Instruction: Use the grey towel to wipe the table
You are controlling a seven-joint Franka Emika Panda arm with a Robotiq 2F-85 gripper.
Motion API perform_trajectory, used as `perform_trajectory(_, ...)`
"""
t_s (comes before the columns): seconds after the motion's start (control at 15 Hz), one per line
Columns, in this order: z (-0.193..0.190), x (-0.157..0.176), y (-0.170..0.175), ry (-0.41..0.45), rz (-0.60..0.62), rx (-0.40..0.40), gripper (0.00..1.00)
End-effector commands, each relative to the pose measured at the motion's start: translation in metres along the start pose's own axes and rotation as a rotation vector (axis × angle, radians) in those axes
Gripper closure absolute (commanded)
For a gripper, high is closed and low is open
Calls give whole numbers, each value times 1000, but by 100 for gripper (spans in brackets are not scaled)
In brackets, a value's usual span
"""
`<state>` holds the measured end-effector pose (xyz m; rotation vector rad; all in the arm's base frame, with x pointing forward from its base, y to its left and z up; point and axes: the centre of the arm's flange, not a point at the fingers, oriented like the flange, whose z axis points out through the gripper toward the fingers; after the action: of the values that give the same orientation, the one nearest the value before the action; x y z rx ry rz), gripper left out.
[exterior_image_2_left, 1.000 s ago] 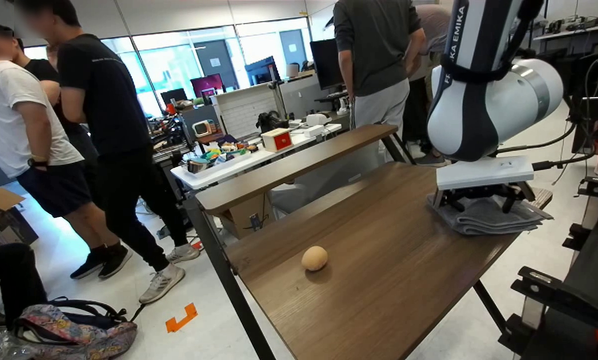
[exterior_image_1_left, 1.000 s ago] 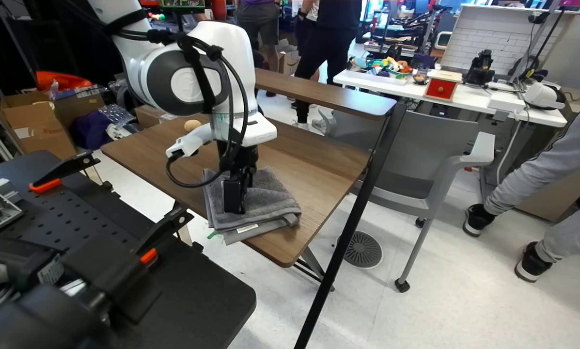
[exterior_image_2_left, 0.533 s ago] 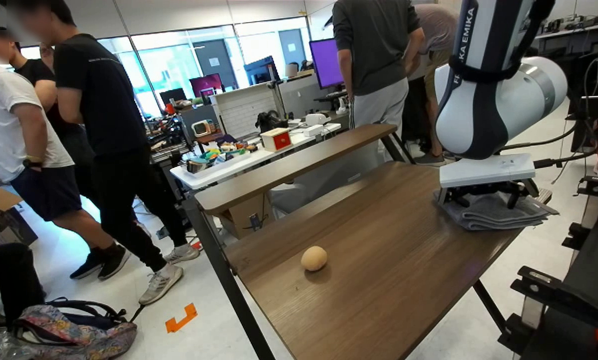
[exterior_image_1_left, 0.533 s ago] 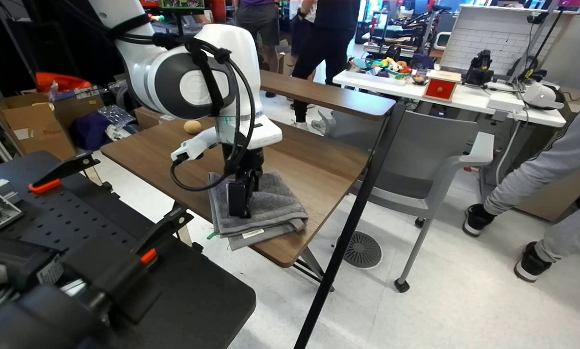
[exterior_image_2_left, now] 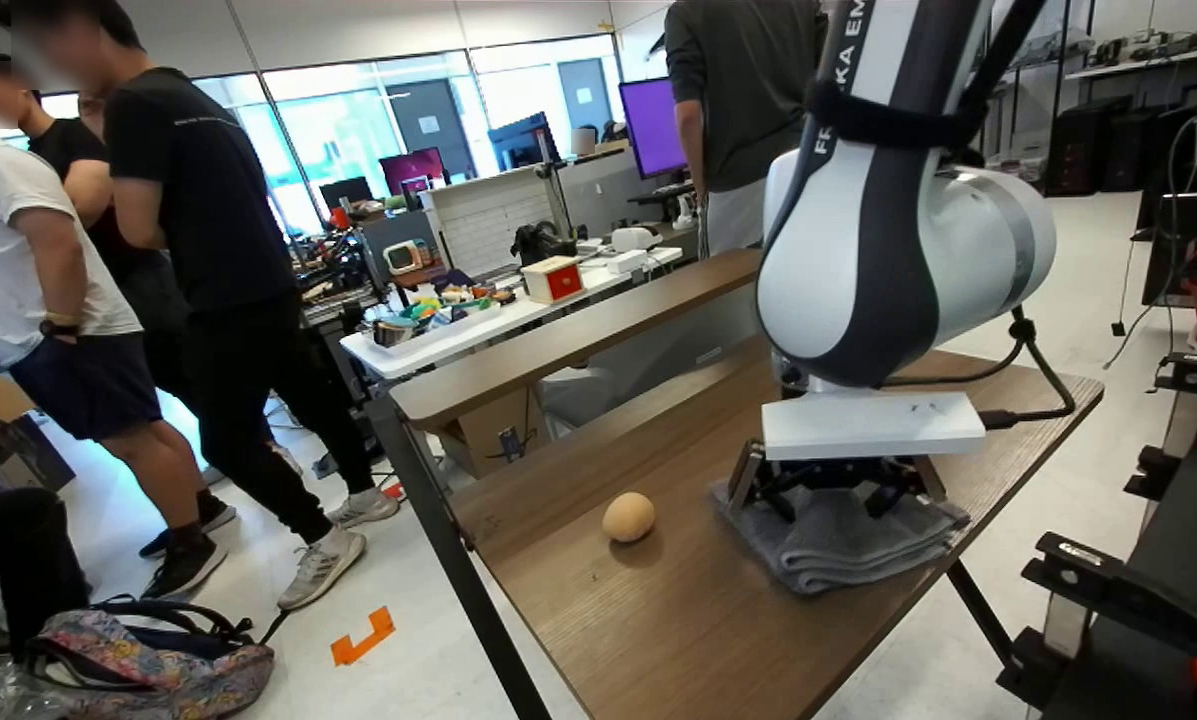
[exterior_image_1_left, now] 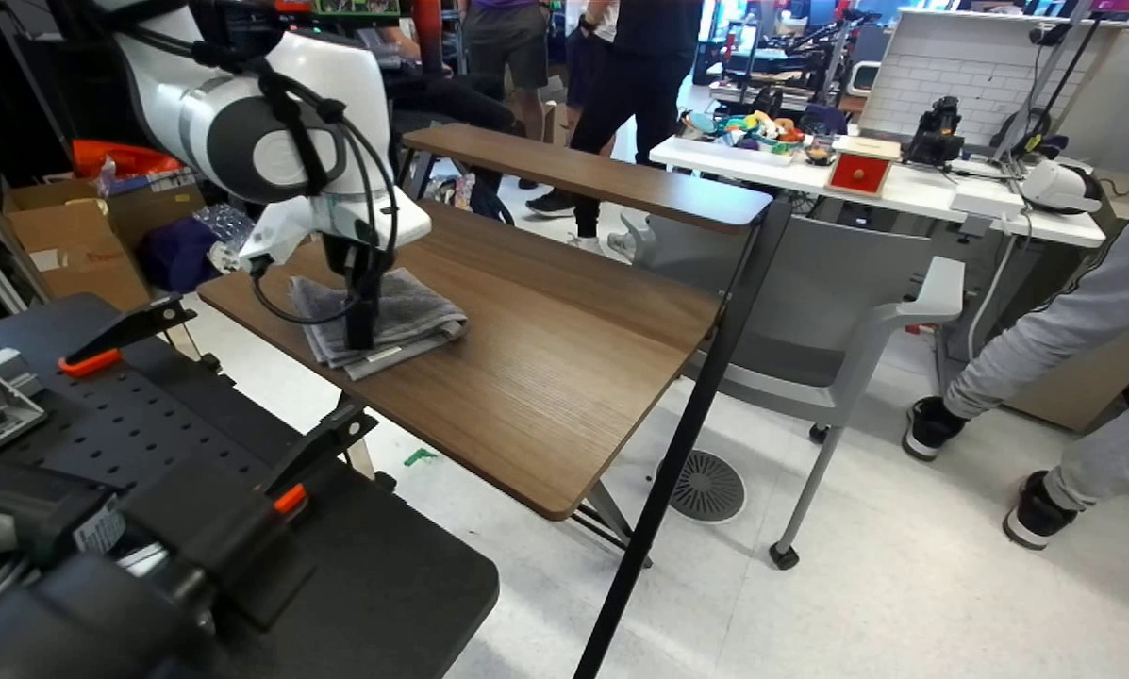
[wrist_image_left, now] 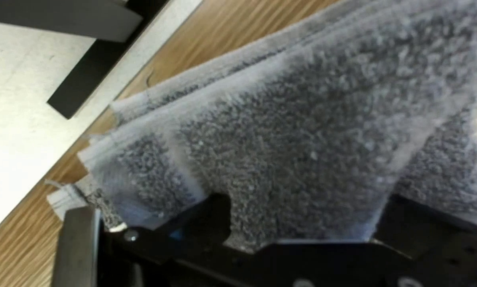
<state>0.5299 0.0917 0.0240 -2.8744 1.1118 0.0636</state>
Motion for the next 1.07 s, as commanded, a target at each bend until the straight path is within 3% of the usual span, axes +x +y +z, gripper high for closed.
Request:
perform_trajectory(0.0, 29, -46, -35, -122, -134, 87, 0)
perform_trajectory(0.2, 31, -63, -59, -211, -209, 148, 0)
perform_trajectory(0.4, 26, -33, -58, -205, -179, 152, 0)
perform_trajectory(0.6, 18, 17, -38, -129, -98, 131, 0)
perform_trajectory(1.0, 13, 126, 44, 68, 93, 13, 0)
